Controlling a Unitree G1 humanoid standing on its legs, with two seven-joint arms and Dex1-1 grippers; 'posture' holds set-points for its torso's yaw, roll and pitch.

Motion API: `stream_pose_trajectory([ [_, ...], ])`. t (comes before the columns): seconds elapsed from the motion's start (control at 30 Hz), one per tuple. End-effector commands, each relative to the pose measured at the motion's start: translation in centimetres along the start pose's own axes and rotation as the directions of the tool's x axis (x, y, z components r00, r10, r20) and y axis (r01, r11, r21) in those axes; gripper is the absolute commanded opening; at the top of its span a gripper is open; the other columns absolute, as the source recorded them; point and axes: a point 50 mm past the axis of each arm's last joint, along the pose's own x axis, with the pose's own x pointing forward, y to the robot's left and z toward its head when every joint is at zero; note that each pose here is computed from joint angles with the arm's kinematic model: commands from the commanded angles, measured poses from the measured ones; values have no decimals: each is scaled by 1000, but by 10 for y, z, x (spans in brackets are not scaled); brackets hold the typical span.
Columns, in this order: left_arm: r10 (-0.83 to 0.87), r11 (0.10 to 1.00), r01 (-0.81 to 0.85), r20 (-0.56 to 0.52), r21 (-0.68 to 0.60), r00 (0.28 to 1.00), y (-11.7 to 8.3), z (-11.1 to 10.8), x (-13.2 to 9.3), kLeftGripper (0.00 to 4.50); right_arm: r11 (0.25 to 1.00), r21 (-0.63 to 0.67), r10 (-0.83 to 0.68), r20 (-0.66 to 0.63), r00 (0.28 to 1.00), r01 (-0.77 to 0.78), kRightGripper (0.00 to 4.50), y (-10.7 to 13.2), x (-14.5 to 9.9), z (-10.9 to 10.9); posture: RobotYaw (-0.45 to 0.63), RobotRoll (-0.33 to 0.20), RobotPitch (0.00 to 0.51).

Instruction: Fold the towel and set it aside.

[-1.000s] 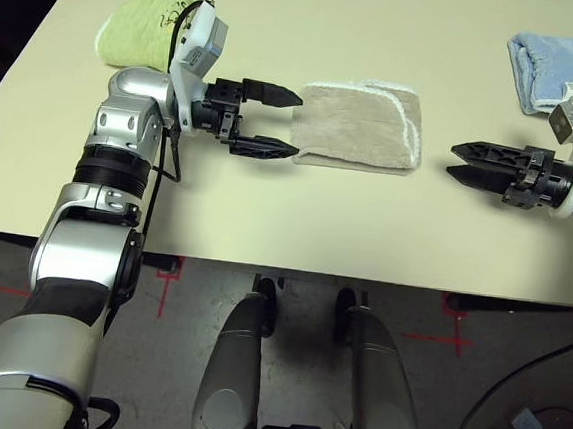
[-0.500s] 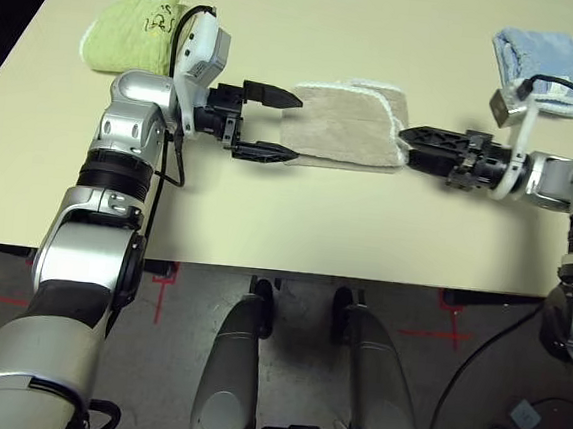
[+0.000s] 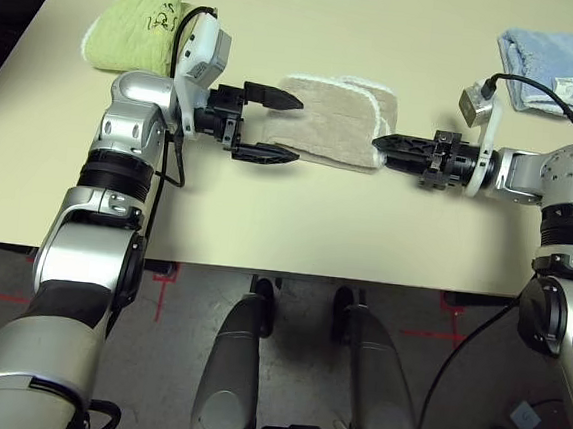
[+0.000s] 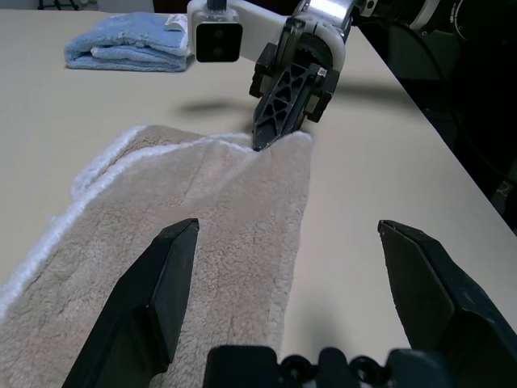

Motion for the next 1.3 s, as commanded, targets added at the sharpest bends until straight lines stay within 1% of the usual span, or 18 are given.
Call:
stream_pose_trajectory([
  [0.03,-26,1000,25,-16,-18,1000,-4,-6,2,4500,999,25,-34,5,999,34,242,-8,-4,-6,45,0,361],
  [0.07,-27,999,27,-17,-19,999,-4,-6,2,4500,999,21,-28,16,999,28,39,-6,-5,-5,43,0,361],
  [0.3,-29,999,29,-21,-24,999,-4,-8,3,4500,1000,-15,-4,84,996,6,39,2,-14,4,28,0,360],
  [0.5,-32,999,32,-24,-24,999,-4,-8,4,4500,996,-92,18,200,980,1,39,11,-23,20,20,0,357],
  [0.67,-36,999,35,-24,-25,999,-4,-9,5,4500,960,-281,97,332,938,1,39,28,-23,41,11,0,356],
  [0.83,-32,999,31,-22,-33,999,-4,-11,6,4500,911,-409,132,428,894,62,39,35,-23,57,2,0,357],
  [0.87,-23,999,22,-19,-40,1000,-4,-12,6,4500,886,-453,135,453,881,97,39,35,-24,61,-2,0,357],
  [1.03,-3,998,2,-16,-61,1000,-7,-18,5,4500,812,-541,185,591,785,217,39,40,-29,82,-7,0,361],
  [1.13,1,998,-2,-17,-66,1000,-9,-20,3,4500,749,-568,192,679,709,341,39,41,-39,97,-7,0,363],
  [1.2,4,998,-5,-18,-68,1000,-10,-20,3,4500,714,-573,192,713,674,403,39,41,-44,103,-8,0,362],
  [1.3,8,997,-9,-17,-72,1000,-11,-22,2,4500,625,-565,184,777,602,538,39,41,-60,113,-14,0,361],
])
